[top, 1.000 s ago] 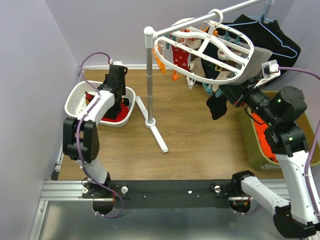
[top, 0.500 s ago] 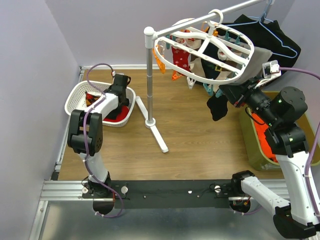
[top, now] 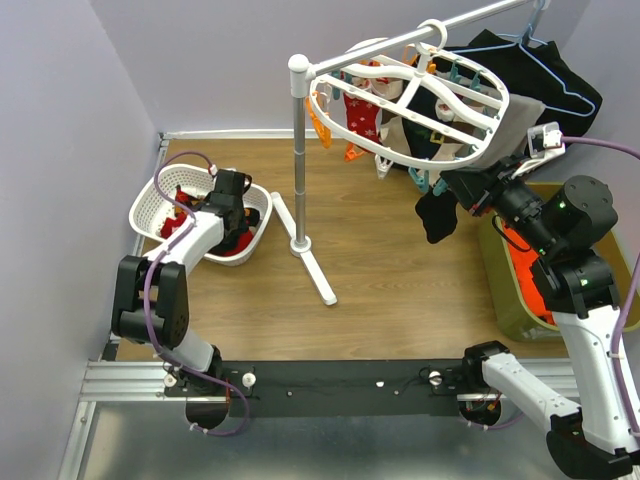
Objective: Clip the socks to the hanger
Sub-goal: Pick up the sock from the bin.
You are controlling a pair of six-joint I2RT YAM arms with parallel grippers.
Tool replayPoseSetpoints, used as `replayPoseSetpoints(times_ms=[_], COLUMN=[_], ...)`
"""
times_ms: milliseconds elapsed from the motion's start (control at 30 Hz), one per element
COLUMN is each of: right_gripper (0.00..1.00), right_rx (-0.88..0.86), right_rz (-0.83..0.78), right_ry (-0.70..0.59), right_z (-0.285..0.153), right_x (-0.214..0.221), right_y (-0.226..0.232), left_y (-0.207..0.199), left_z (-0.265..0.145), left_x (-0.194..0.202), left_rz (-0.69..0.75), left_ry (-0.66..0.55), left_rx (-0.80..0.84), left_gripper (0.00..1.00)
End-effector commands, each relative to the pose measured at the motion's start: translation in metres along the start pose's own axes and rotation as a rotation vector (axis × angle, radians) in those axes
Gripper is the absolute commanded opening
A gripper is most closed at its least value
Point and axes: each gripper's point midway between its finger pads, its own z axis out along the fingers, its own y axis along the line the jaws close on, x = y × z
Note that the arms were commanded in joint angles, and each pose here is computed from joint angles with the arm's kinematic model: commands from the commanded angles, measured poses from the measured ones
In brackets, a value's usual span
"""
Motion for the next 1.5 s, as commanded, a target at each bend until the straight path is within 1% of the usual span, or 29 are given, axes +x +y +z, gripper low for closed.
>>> replayPoseSetpoints(times_ms=[0, 100, 200, 367, 433, 567, 667, 767, 800, 833, 867, 900, 933, 1133, 1433, 1467], right_gripper=[0.12, 0.12, 0.12, 0.12, 0.12, 0.12, 0.12, 0.12, 0.12, 0.12, 0.12, 0.12, 0.12, 0.12, 0.12, 0.12], right_rx=[0.011, 0.012, 0.013, 0.013, 0.014, 0.02, 0.028, 0.03, 0.029, 0.03, 0.029, 0.029, 0.028, 0.023, 0.007, 0.006], right_rz=[0.004, 0.004, 0.006, 0.006, 0.008, 0.008, 0.01, 0.012, 0.012, 0.012, 0.011, 0.011, 0.011, 0.013, 0.01, 0.011], right_ry=[0.008, 0.006, 0.009, 0.004, 0.005, 0.006, 0.007, 0.011, 0.013, 0.012, 0.01, 0.01, 0.01, 0.009, -0.001, -0.004], right_z=[-0.001, -0.001, 0.0, 0.0, -0.001, -0.002, -0.003, -0.003, -0.003, -0.003, -0.003, -0.003, -0.003, -0.002, -0.001, -0.001], right_x=[0.002, 0.001, 0.003, 0.001, 0.002, 0.002, 0.003, 0.005, 0.005, 0.005, 0.004, 0.004, 0.004, 0.003, -0.001, -0.002], right_y=[-0.002, -0.002, -0.003, -0.002, -0.002, -0.003, -0.005, -0.005, -0.005, -0.005, -0.005, -0.005, -0.005, -0.004, 0.0, 0.0], left_y=[-0.004, -0.001, -0.001, -0.008, -0.008, -0.006, -0.006, -0.002, -0.002, -0.001, -0.001, 0.0, 0.002, 0.009, 0.021, 0.023], left_z=[-0.024, -0.032, -0.021, 0.014, 0.024, 0.046, 0.056, 0.06, 0.059, 0.058, 0.052, 0.047, 0.044, 0.003, -0.083, -0.097], left_x=[-0.037, -0.065, -0.075, -0.063, -0.061, -0.041, -0.027, -0.02, -0.021, -0.02, -0.025, -0.029, -0.032, -0.069, -0.13, -0.138], left_rz=[-0.031, -0.02, 0.02, 0.066, 0.076, 0.1, 0.098, 0.095, 0.094, 0.091, 0.088, 0.081, 0.079, 0.043, -0.018, -0.029], left_ry=[-0.067, -0.124, -0.109, -0.024, -0.013, 0.056, 0.081, 0.093, 0.089, 0.087, 0.07, 0.055, 0.042, -0.062, -0.277, -0.313], left_rx=[0.032, 0.001, -0.035, -0.051, -0.068, -0.106, -0.112, -0.127, -0.128, -0.131, -0.127, -0.126, -0.132, -0.134, -0.099, -0.086], left_gripper=[0.45, 0.46, 0.46, 0.46, 0.46, 0.46, 0.42, 0.31, 0.21, 0.16, 0.13, 0.01, 0.0, 0.0, 0.0, 0.0])
